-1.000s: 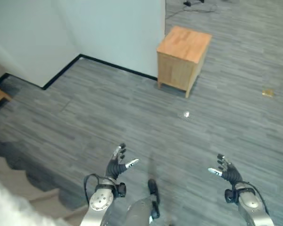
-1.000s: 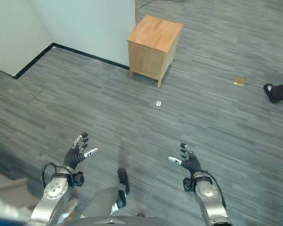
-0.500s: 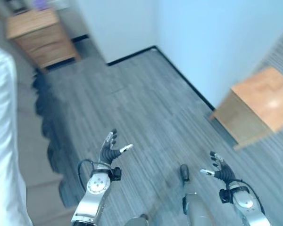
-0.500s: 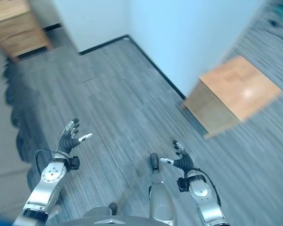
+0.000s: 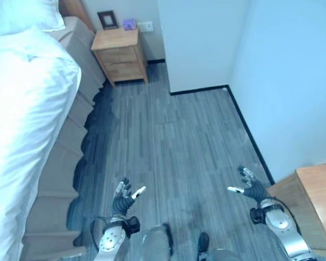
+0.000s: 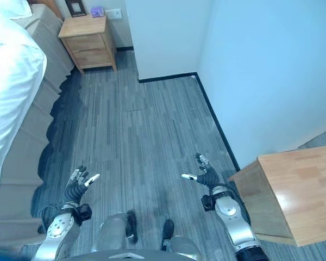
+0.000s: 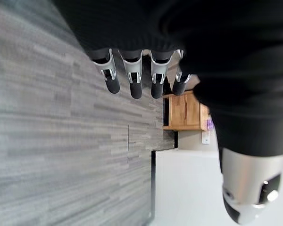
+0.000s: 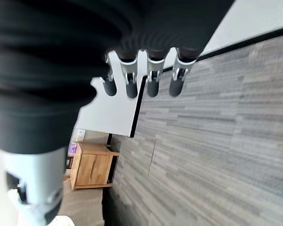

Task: Making the bed.

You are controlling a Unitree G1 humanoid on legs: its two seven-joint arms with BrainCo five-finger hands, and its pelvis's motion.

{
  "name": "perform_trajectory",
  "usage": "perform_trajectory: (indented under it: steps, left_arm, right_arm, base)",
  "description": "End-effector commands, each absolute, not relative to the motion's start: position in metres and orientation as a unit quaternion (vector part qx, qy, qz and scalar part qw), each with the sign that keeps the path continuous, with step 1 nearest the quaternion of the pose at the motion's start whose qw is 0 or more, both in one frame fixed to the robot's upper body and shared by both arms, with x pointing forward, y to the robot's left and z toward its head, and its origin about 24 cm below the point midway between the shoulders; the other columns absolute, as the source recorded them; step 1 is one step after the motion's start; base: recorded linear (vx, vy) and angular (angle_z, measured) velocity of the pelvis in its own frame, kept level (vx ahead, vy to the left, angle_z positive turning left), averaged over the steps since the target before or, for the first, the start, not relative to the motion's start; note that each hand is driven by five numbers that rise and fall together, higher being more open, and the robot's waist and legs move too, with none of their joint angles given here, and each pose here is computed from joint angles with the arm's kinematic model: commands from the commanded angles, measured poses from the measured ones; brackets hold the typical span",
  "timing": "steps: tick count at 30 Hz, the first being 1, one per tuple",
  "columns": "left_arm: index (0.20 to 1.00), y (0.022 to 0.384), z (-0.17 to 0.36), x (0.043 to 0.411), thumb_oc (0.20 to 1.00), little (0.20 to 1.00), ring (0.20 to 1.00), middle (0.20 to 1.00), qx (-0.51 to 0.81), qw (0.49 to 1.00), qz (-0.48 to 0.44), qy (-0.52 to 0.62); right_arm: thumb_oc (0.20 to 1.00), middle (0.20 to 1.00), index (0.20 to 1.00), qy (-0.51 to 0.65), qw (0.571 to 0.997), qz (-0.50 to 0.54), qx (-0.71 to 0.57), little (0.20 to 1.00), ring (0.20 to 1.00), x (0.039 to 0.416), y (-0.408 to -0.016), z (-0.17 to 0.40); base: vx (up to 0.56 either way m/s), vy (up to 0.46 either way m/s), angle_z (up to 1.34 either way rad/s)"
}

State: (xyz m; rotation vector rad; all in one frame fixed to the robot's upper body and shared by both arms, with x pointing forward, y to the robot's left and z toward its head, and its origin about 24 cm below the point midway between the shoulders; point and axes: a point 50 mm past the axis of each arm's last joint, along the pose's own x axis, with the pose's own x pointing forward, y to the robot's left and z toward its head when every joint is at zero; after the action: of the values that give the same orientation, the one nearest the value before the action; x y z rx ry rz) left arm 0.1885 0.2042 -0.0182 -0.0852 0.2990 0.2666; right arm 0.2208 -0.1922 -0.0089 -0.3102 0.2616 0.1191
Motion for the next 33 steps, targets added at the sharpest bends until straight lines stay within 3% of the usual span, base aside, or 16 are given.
perform_trajectory:
  steps: [1, 10, 20, 27, 28, 29, 33]
  left_arm:
    - [1.000, 0.204, 0.000, 0.199, 1.000, 1.000, 1.000, 1.000, -0.015, 0.989, 0.110, 0.101]
    - [1.000, 0.207, 0.004, 0.199, 1.000, 1.000, 1.000, 1.000, 0.015, 0.990, 0.098, 0.103]
    - [1.000, 0.204, 0.008, 0.210, 1.000, 1.000, 1.000, 1.000, 0.024, 0.993, 0.069, 0.095]
    - [1.000, 0.210, -0.001, 0.203, 1.000, 1.000, 1.000, 1.000, 0.033, 0.990, 0.085, 0.112]
    - [1.000, 0.211, -0.003, 0.201, 1.000, 1.000, 1.000, 1.000, 0.031, 0.989, 0.088, 0.118]
    - [1.000, 0.236, -0.047, 0.196, 1.000, 1.000, 1.000, 1.000, 0.020, 0.964, 0.145, 0.221]
    - [1.000, 0.239, -0.015, 0.214, 1.000, 1.000, 1.000, 1.000, 0.092, 0.977, 0.113, 0.156]
  right_arm:
    - [1.000, 1.000, 1.000, 0.075, 0.978, 0.047, -0.189, 1.000, 1.000, 0.227, -0.197, 0.011]
    - [1.000, 1.000, 1.000, 0.102, 0.980, 0.064, -0.161, 1.000, 1.000, 0.219, -0.176, -0.006]
    - [1.000, 1.000, 1.000, 0.102, 0.989, -0.006, -0.110, 1.000, 1.000, 0.215, -0.190, -0.006]
    - [1.000, 1.000, 1.000, 0.127, 0.986, -0.001, -0.111, 1.000, 1.000, 0.205, -0.189, -0.017]
    - [1.000, 1.000, 1.000, 0.130, 0.985, 0.001, -0.115, 1.000, 1.000, 0.205, -0.191, -0.017]
    - [1.000, 1.000, 1.000, 0.293, 0.943, -0.059, -0.147, 1.000, 1.000, 0.181, -0.237, -0.074]
    - [1.000, 1.000, 1.000, 0.248, 0.957, -0.061, -0.138, 1.000, 1.000, 0.193, -0.231, -0.059]
  base:
    - [0.24, -0.037, 0.55]
    - [0.32, 0.053, 0.24]
    - [0.16, -0.117, 1.24]
    - [0.08, -0.090, 0.68]
    - [0.05, -0.050, 0.05]
    - [0.03, -0.044, 0.02]
    - [-0.04, 0.048, 0.16]
